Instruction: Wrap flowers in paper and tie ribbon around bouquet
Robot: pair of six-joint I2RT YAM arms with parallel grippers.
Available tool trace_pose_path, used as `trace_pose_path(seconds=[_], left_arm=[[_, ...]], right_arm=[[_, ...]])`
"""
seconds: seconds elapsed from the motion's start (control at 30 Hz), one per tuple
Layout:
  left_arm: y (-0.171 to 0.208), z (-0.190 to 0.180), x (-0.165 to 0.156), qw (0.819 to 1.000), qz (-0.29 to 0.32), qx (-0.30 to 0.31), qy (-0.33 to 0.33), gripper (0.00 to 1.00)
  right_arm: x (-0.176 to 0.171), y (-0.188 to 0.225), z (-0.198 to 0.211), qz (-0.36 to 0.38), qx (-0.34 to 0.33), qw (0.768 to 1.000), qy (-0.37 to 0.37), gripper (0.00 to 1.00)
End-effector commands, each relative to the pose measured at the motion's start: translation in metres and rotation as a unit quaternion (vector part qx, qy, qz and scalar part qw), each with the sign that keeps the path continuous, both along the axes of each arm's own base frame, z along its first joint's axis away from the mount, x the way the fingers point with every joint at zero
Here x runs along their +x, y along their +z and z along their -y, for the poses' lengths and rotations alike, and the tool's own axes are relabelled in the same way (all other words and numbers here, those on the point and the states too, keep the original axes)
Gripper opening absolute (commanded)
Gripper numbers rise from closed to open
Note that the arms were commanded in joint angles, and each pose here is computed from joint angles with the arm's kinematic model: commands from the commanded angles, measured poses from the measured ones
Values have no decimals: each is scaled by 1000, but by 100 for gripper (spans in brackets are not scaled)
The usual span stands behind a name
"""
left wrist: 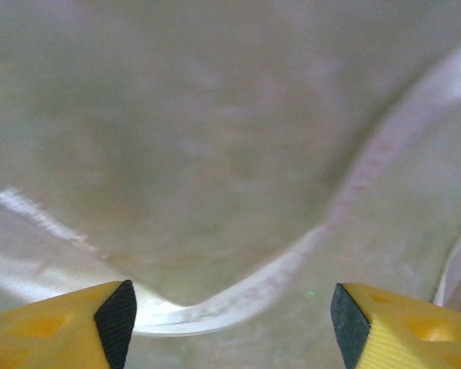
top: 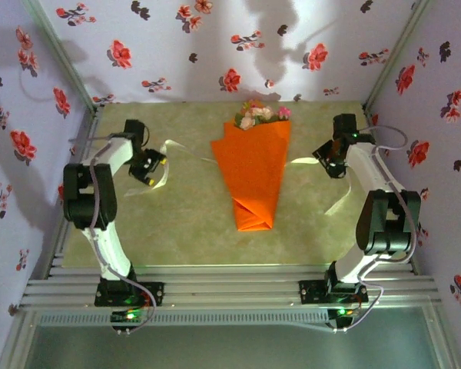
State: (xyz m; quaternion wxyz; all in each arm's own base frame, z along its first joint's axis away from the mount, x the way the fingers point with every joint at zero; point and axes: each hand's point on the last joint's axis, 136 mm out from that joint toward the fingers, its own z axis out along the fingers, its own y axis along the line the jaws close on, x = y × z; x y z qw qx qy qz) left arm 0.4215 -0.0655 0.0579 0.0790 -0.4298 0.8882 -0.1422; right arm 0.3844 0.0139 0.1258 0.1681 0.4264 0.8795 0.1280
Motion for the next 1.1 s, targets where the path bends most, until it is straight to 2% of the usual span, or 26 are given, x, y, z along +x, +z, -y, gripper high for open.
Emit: trace_pose_path(seconds=[0.0, 0.03, 0.1, 0.2, 0.23, 0.3, 0.37, 0.4, 0.5, 0.6, 0.7, 0.8, 0.87, 0.93, 1.07], left_arm=[[3, 4, -9, 984, -16, 98, -150, 74], [0, 5, -11, 977, -26, 120, -173, 77], [-10, 9, -14, 968, -45, 137, -208, 77], [-31, 14, -19, 958, -78, 140, -236, 66], [-37, 15, -21, 957, -85, 140, -238, 57], [-41, 15, -23, 958, -88, 138, -234, 30], [-34, 17, -21, 960, -63, 143, -232, 3], [-24, 19, -18, 960, -40, 151, -234, 0], [6, 32, -25, 960, 7, 146, -240, 0], [44, 52, -46, 960, 41, 119, -249, 0], [84, 79, -71, 963, 78, 54, -251, 0], [135, 108, -78, 961, 138, -35, -238, 0], [171, 132, -73, 951, 178, -107, -229, 0], [203, 165, -64, 933, 206, -189, -227, 0], [238, 222, -47, 907, 215, -279, -230, 0]], right_arm=[[-14, 9, -4, 2, -2, 1000, 9, 54], [-16, 9, -5, 2, 1, 1000, 11, 53], [-18, 9, -8, 3, 4, 1000, 15, 53], [-21, 8, -13, 1, 6, 1000, 19, 50], [-21, 10, -16, 5, 7, 1000, 22, 49], [-20, 14, -23, 14, 5, 999, 37, 47], [-15, 23, -37, 31, -1, 997, 68, 45], [-13, 26, -47, 37, -4, 995, 91, 42], [-12, 31, -95, 46, 15, 983, 175, 30], [-30, 18, -150, 24, 40, 967, 252, 20], [-55, -4, -203, 0, 69, 949, 307, 12], [-70, -30, -235, -25, 82, 939, 333, 9], [-76, -50, -246, -53, 96, 936, 336, 7], [-78, -65, -254, -66, 106, 932, 341, 4], [-76, -68, -257, -56, 103, 927, 358, 5]])
